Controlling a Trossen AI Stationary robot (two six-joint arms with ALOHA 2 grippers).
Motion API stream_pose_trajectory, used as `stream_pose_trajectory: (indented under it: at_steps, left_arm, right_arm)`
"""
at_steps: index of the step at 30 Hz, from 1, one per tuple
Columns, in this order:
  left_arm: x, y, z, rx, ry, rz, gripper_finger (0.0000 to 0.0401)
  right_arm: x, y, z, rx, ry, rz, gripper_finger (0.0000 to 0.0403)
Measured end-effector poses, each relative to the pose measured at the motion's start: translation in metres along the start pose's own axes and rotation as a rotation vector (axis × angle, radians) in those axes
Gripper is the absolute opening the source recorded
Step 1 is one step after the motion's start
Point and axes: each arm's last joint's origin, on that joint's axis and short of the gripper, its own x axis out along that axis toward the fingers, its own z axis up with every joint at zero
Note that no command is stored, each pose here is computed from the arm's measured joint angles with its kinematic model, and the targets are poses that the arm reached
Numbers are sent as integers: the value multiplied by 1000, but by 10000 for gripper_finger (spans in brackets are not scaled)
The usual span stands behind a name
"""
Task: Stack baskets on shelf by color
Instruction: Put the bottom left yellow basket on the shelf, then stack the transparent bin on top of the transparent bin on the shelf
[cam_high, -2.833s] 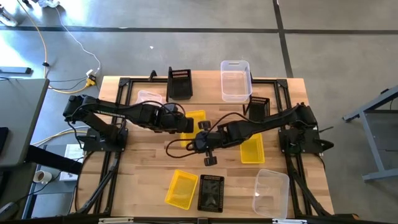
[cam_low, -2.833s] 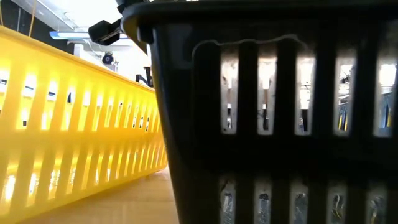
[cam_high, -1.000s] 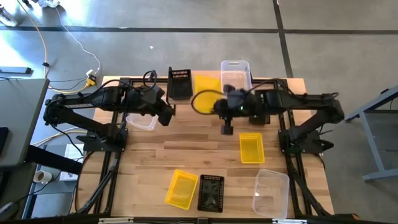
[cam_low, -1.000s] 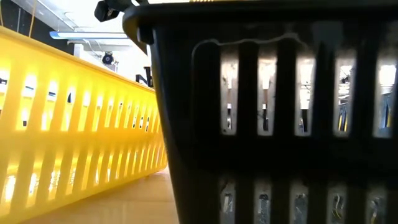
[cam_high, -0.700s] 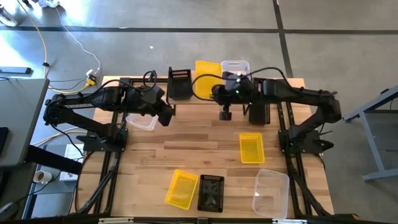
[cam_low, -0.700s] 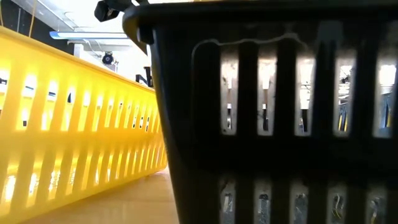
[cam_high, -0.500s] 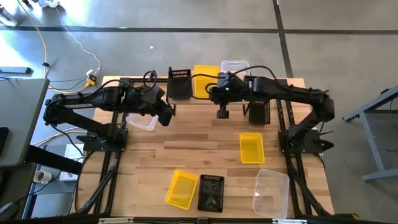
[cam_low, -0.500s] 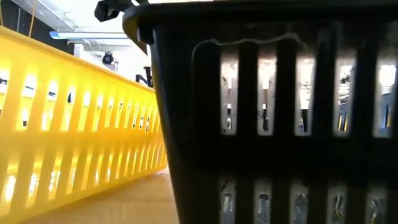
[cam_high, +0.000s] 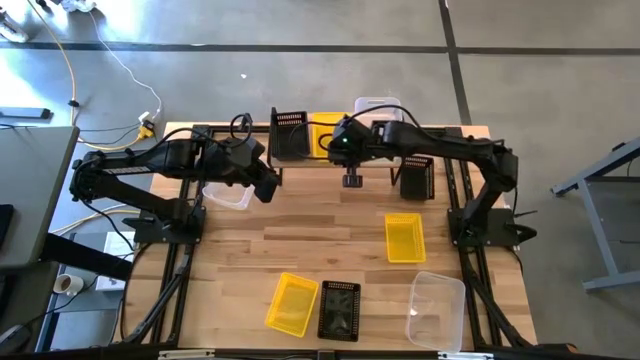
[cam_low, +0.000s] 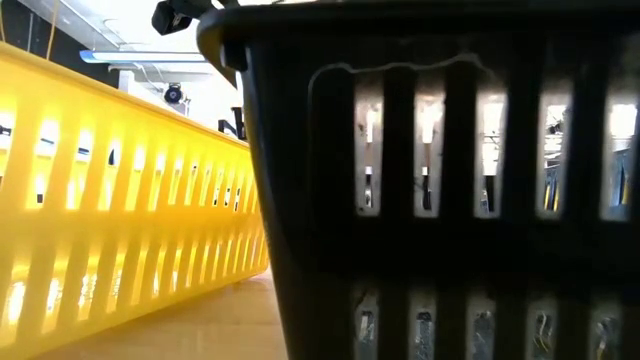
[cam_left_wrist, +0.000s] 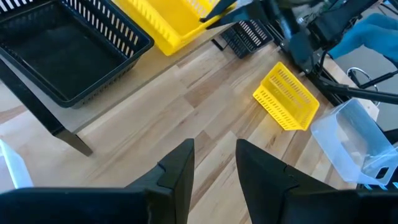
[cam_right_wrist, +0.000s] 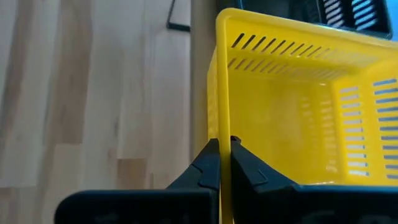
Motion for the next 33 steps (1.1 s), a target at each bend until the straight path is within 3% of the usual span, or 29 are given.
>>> stream_pose_trajectory:
  at_steps: [21, 33]
  left_arm:
    - [0, 0, 0, -15, -4, 6, 108]
    - [0, 0, 0, -16, -14, 17, 108]
  right_arm:
    - [13, -11, -8, 9, 38, 27, 3]
    - [7, -12, -8, 9, 36, 6, 78]
